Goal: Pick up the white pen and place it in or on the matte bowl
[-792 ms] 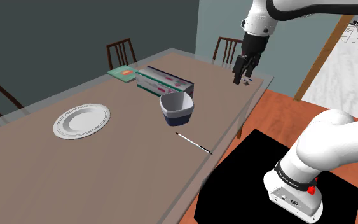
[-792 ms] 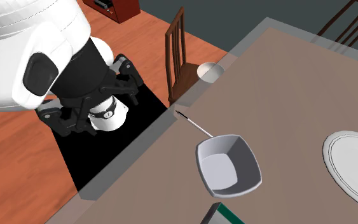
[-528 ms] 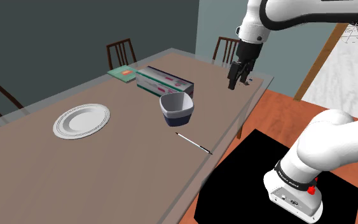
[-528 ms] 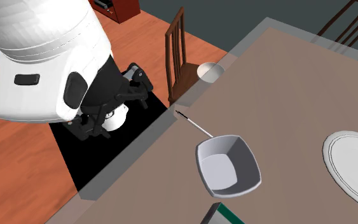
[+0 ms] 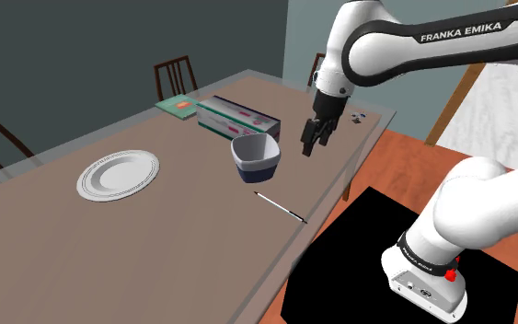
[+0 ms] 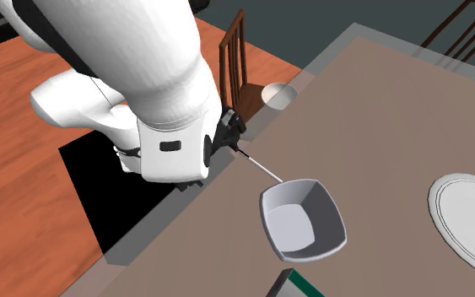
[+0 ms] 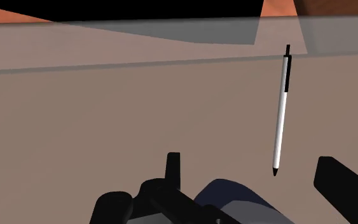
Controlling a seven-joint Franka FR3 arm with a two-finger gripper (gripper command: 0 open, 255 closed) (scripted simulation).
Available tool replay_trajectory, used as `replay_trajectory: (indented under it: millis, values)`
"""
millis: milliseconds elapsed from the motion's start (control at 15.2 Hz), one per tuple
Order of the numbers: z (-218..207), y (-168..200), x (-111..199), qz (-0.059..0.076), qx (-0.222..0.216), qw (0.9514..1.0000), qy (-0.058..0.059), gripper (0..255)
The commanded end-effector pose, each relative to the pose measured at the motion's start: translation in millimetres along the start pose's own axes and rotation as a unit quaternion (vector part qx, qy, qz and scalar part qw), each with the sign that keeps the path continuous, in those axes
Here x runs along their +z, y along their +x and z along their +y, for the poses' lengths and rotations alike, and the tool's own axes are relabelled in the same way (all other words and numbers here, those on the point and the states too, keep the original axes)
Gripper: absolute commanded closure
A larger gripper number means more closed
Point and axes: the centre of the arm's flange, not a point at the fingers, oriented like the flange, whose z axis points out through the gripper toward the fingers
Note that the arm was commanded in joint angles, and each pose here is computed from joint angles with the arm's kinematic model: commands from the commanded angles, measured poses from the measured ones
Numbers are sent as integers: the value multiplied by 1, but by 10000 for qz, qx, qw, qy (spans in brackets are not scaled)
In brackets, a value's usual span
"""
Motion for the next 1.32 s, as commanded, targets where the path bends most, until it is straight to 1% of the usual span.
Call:
replay_trajectory:
  millis: [0,594,660,1122,1254]
  values:
    - [-13,9,24,30,-55,9999,100,0]
    - [-71,42,112,111,-323,9980,534,0]
    - [-75,44,117,116,-338,9978,559,0]
    - [-79,45,154,116,-338,9978,559,0]
    - [-79,45,157,116,-338,9978,559,0]
